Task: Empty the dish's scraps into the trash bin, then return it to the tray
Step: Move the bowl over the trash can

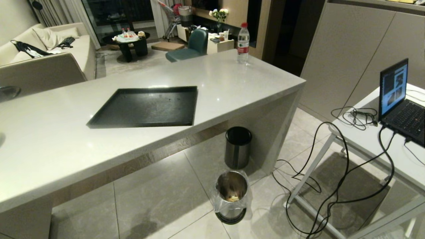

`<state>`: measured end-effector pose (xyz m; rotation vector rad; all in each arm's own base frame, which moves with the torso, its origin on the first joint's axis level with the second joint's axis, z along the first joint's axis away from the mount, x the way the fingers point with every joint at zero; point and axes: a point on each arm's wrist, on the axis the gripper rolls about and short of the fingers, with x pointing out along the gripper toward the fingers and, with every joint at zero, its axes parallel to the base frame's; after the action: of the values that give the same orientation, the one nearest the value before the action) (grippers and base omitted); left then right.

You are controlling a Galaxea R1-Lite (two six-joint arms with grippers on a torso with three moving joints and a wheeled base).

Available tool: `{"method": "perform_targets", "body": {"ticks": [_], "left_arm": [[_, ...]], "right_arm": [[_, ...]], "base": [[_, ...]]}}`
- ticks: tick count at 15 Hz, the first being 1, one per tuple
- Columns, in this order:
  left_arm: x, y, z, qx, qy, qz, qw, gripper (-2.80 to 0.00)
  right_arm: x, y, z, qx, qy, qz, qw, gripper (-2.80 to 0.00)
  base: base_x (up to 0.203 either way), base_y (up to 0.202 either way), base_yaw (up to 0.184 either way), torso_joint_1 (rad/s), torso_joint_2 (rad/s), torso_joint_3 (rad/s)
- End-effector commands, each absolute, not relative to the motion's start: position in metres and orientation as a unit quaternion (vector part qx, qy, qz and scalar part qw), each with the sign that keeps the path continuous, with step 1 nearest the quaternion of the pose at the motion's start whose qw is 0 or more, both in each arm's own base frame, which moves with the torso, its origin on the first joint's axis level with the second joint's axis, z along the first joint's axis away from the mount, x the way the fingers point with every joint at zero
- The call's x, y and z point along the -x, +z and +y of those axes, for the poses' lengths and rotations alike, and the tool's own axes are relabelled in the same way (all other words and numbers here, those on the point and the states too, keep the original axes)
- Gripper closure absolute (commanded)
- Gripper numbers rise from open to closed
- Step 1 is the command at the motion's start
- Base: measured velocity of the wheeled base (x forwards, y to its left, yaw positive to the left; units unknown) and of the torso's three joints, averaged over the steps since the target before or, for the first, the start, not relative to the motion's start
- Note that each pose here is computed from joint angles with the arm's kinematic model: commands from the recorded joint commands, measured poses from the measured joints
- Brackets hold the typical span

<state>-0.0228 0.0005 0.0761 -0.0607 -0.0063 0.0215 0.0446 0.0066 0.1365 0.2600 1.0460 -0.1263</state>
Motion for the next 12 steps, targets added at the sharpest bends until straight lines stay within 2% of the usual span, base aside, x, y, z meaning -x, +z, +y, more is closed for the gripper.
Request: {"method": "perform_targets", "body": {"ticks": [1,12], "left_arm": [[0.0227,0.0761,0.0005,0.031,0.011,-0.003,0.999,0.0],[0.0227,0.0761,0.0005,0.031,0.011,-0.003,0.999,0.0]], "right_arm": [[-0.0449,0.1384,0.0066,-0.126,-0.061,0.494,0.858,0.0],[-0.0473,0.1417,0.0062,-0.135,-0.069,0.488,0.86,0.0]], "base": [[0.0,0.0,0.0,-0.177,0.53,0.358],[0.0,0.0,0.0,-0.124,0.51,0.374]]}}
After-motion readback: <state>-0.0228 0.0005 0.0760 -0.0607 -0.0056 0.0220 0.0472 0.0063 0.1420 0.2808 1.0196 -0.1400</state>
